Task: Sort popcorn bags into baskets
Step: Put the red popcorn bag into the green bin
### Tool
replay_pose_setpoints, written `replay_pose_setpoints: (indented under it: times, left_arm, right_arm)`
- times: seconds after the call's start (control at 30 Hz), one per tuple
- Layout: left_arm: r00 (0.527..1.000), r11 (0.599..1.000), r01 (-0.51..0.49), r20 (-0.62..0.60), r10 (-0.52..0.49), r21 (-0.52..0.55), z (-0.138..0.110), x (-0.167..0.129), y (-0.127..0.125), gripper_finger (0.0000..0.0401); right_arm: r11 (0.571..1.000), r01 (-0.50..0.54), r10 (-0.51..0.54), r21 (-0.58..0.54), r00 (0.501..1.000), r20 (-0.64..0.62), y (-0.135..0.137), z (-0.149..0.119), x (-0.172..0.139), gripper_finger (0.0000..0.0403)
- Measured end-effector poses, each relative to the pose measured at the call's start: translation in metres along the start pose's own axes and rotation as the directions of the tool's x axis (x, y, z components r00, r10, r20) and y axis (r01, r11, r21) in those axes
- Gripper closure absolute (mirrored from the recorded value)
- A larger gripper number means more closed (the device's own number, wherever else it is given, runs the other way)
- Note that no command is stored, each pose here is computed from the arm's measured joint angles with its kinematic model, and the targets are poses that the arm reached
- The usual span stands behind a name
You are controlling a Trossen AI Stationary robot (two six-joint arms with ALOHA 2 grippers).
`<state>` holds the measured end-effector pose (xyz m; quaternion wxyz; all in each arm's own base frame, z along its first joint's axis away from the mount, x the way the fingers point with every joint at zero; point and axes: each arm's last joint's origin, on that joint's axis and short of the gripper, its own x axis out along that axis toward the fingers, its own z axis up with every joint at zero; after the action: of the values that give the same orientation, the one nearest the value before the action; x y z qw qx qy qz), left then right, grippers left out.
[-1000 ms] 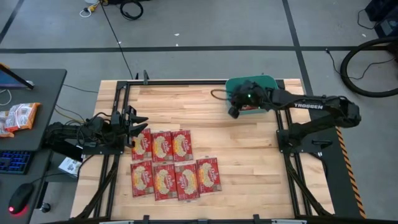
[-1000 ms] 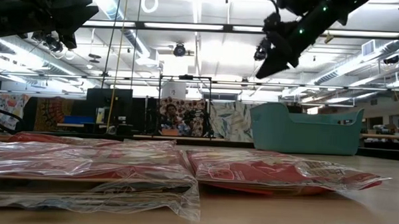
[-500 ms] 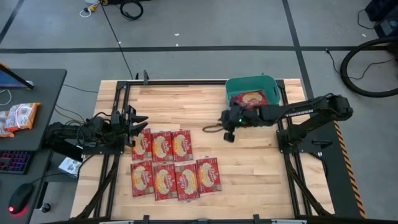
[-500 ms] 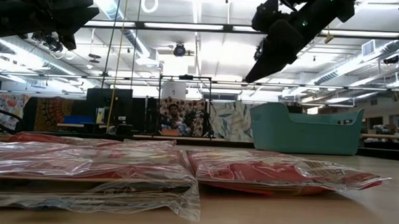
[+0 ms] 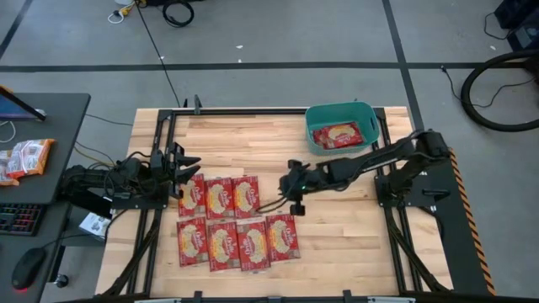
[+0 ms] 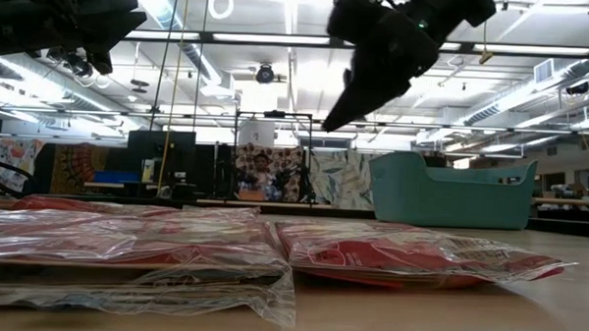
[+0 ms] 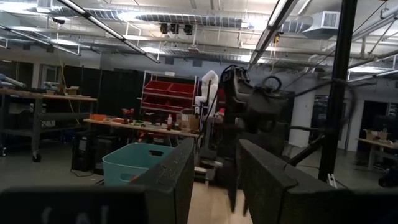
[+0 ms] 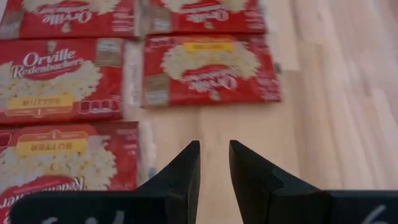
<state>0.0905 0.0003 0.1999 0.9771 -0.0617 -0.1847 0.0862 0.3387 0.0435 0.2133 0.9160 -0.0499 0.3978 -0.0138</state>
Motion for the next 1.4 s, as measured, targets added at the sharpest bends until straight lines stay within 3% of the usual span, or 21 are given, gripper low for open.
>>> replay_pose_setpoints:
  times: [0.23,0.37,0.53,0.7,0.83,1.0,1.2,1.3,1.4]
  left_arm:
    - [1.0,1.0,0.0,-0.004,0.0,0.002,0.0,0.0,0.0,0.0275]
    - [1.0,1.0,0.0,-0.004,0.0,0.001,0.0,0.0,0.0,0.0275]
    - [1.0,1.0,0.0,-0.004,0.0,0.002,0.0,0.0,0.0,0.0275]
    - [1.0,1.0,0.0,-0.004,0.0,0.002,0.0,0.0,0.0,0.0275]
    - [1.0,1.0,0.0,-0.003,0.0,0.002,0.0,0.0,0.0,0.0275]
    - [1.0,1.0,0.0,-0.004,0.0,0.002,0.0,0.0,0.0,0.0275]
    - [1.0,1.0,-0.001,-0.003,0.001,0.003,0.0,0.0,0.0,0.0275]
    - [1.0,1.0,-0.001,-0.003,0.001,0.004,0.0,0.0,0.0,0.0275]
    - [1.0,1.0,-0.001,-0.003,0.001,0.004,0.0,0.0,0.0,0.0275]
  right_arm:
    - [0.986,-0.038,0.029,-0.163,0.998,-0.058,0.025,0.006,0.036,0.0306]
    - [0.944,-0.066,0.034,-0.322,0.994,-0.105,0.038,0.002,0.059,0.0287]
    - [0.842,0.009,-0.092,-0.54,0.988,-0.127,0.047,-0.001,0.078,0.0246]
    - [0.707,0.119,-0.249,-0.697,0.965,-0.088,0.046,0.001,0.085,0.0204]
    - [0.632,0.121,-0.244,-0.766,0.969,-0.049,0.042,0.005,0.089,0.0191]
    - [0.578,0.065,-0.194,-0.814,0.979,-0.06,0.035,0.001,0.102,0.0196]
    - [0.449,0.06,-0.182,-0.891,0.983,-0.025,0.047,-0.006,0.12,0.0199]
    - [0.42,0.084,-0.17,-0.903,0.985,0.012,0.052,-0.005,0.124,0.0199]
    - [0.428,0.092,-0.117,-0.899,0.992,0.046,0.054,-0.003,0.126,0.0199]
